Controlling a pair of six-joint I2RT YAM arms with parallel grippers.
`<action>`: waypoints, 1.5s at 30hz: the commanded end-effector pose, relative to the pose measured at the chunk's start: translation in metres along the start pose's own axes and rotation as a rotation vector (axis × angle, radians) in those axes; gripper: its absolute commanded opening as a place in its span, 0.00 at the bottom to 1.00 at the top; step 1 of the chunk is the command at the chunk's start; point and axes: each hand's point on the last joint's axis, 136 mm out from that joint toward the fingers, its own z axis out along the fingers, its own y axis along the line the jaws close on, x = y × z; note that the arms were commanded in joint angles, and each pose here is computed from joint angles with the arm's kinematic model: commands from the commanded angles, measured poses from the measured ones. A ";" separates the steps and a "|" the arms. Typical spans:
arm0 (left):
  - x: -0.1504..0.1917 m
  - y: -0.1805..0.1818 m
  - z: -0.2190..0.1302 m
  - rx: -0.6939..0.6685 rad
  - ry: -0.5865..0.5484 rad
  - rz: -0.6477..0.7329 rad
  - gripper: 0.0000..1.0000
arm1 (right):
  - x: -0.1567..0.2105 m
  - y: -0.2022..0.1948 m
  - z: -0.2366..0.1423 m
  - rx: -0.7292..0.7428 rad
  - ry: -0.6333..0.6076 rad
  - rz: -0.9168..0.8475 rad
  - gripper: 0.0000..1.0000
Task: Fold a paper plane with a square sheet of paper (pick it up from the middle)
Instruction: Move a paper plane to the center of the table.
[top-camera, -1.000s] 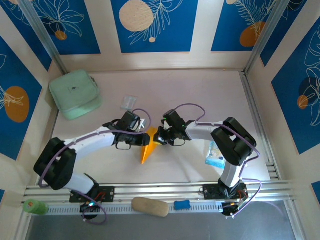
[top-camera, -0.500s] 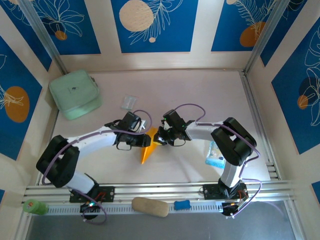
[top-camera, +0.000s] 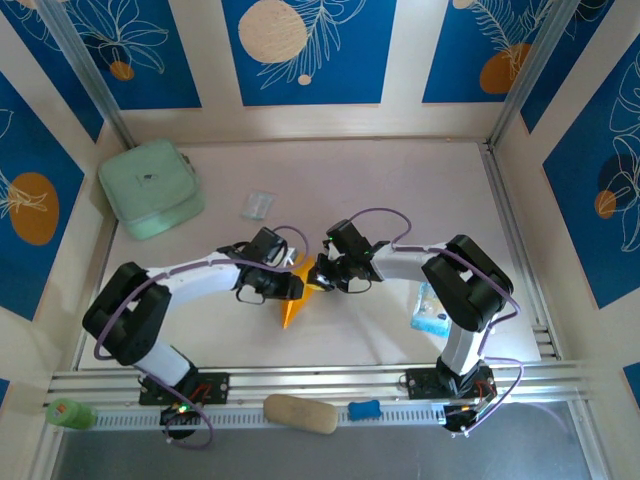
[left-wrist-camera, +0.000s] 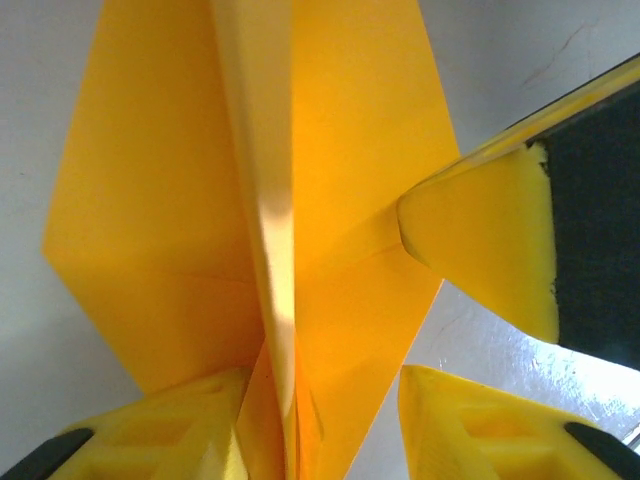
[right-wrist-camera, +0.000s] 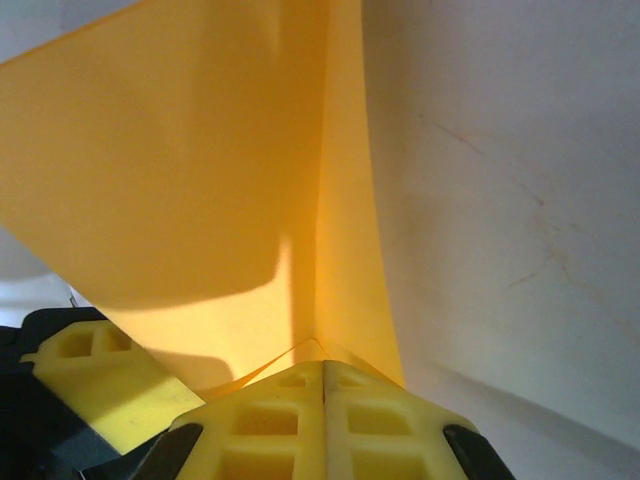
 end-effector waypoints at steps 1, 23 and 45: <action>0.007 -0.004 0.003 -0.002 0.046 0.035 0.40 | 0.001 0.003 -0.006 -0.020 -0.004 0.009 0.02; 0.004 0.005 0.016 -0.132 0.083 0.079 0.10 | 0.000 0.003 -0.013 -0.031 -0.022 0.003 0.05; -0.021 0.026 0.016 -0.421 0.061 -0.085 0.07 | -0.003 -0.044 -0.075 0.020 -0.157 0.073 0.18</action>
